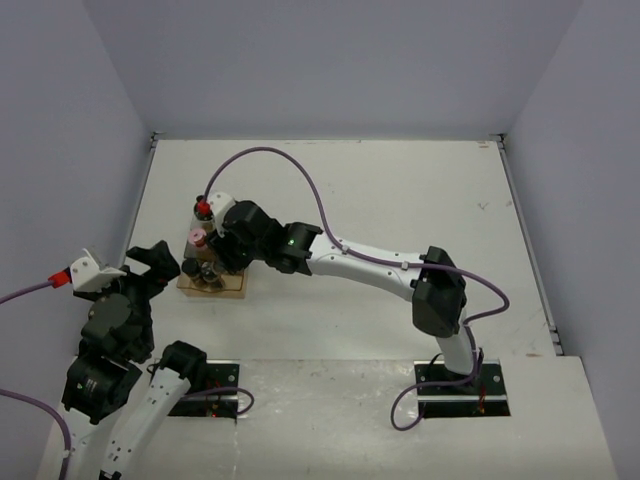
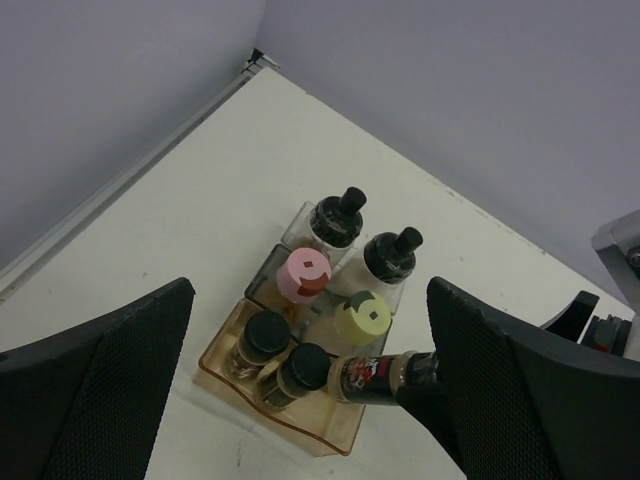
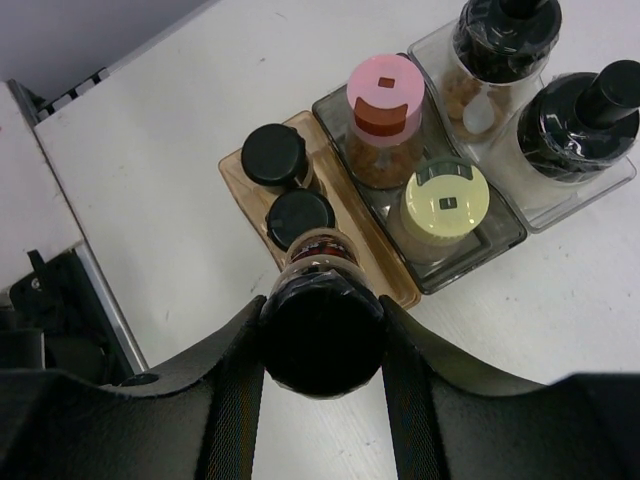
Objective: Organize the condiment bottles
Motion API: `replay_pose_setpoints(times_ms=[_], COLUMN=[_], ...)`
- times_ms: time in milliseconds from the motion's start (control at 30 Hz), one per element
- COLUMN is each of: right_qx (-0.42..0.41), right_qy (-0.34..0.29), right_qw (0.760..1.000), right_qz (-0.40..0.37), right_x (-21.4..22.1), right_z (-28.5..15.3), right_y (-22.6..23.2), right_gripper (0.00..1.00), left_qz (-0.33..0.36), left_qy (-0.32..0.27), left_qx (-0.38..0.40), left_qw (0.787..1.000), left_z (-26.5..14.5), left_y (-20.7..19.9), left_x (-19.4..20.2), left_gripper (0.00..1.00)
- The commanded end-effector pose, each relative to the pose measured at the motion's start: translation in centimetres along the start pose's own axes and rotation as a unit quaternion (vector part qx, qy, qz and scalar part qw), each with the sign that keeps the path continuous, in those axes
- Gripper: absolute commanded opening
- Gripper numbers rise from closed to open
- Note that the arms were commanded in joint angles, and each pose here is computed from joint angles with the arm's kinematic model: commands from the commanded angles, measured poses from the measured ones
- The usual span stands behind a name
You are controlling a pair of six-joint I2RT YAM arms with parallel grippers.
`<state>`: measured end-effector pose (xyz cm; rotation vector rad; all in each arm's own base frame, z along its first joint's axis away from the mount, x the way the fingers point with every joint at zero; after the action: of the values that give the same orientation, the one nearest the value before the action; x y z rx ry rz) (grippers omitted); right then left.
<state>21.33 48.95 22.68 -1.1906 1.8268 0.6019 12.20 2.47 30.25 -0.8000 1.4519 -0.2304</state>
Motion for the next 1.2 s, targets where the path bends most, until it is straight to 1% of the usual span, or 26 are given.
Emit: replay_pose_setpoints(times_ms=[0,133,333,500,633,667,733,800,833,867,900,967,1000,1100,1167], right_qx=[0.014,0.011,0.008,0.019,0.020,0.022,0.022,0.026,0.027,0.029,0.034,0.036,0.038,0.037,0.037], right_qy=[0.009,0.036,0.053,0.045,0.050,0.059,0.065,0.082,0.080,0.083,0.086,0.086,0.088,0.090,0.090], right_qw=[1.000,0.999,0.999,0.999,0.999,0.998,0.998,0.996,0.996,0.996,0.996,0.995,0.995,0.995,0.995], right_qz=[-0.013,-0.012,-0.008,-0.005,-0.007,-0.009,-0.012,-0.016,-0.017,-0.019,-0.019,-0.019,-0.020,-0.022,-0.024], right_x=[0.4,2.1,3.4,3.0,2.6,3.2,3.2,4.1,3.8,4.0,4.2,4.2,4.2,4.3,4.3], right_z=[1.4,2.6,3.4,2.9,3.2,3.8,4.2,4.9,5.0,5.1,5.3,5.3,5.3,5.3,5.2], right_y=[-0.3,0.0,0.3,0.0,0.0,-0.1,-0.1,-0.2,-0.1,-0.1,-0.3,-0.2,-0.2,-0.1,0.0], right_gripper=[0.02,0.02,0.02,0.04,0.10,0.13,0.15,0.19,0.21,0.24,0.30,0.32,0.36,0.39,0.46], left_qz=[-0.013,-0.013,-0.002,-0.002,-0.001,-0.001,0.000,0.000,-0.001,-0.002,0.000,-0.001,0.000,0.000,0.000], left_qy=[-0.014,-0.013,-0.005,-0.004,-0.004,-0.004,-0.004,-0.004,-0.003,-0.004,-0.003,-0.003,-0.003,-0.003,-0.002], left_qx=[-0.015,-0.014,-0.020,-0.020,-0.020,-0.020,-0.019,-0.019,-0.018,-0.018,-0.018,-0.018,-0.019,-0.017,-0.017], left_qw=[1.000,1.000,1.000,1.000,1.000,1.000,1.000,1.000,1.000,1.000,1.000,1.000,1.000,1.000,1.000], left_z=[0.1,0.2,0.6,0.6,0.6,0.6,0.6,0.6,0.6,0.6,0.6,0.6,0.6,0.6,0.6], left_y=[0.1,0.0,-0.2,-0.2,-0.2,-0.2,-0.2,-0.2,-0.2,-0.2,-0.2,-0.2,-0.2,-0.2,-0.2], left_x=[-0.5,-0.5,-0.1,-0.1,0.0,0.0,0.0,0.0,0.0,0.0,0.0,0.0,0.1,0.1,0.1], left_gripper=[1.00,1.00,1.00,1.00,1.00,1.00,1.00,1.00,1.00,1.00,1.00,1.00,1.00,1.00,1.00])
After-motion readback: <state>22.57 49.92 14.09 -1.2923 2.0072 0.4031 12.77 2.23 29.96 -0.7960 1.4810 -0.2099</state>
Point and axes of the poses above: each gripper's point midway between its finger pads, its own z axis out along the fingers, its own y axis along the line the jaws close on, x = y × z, the point moved 5 cm from there along -z, back along the fingers, and after that the axes turned 12 degrees about -z, right-handed, at the moved point
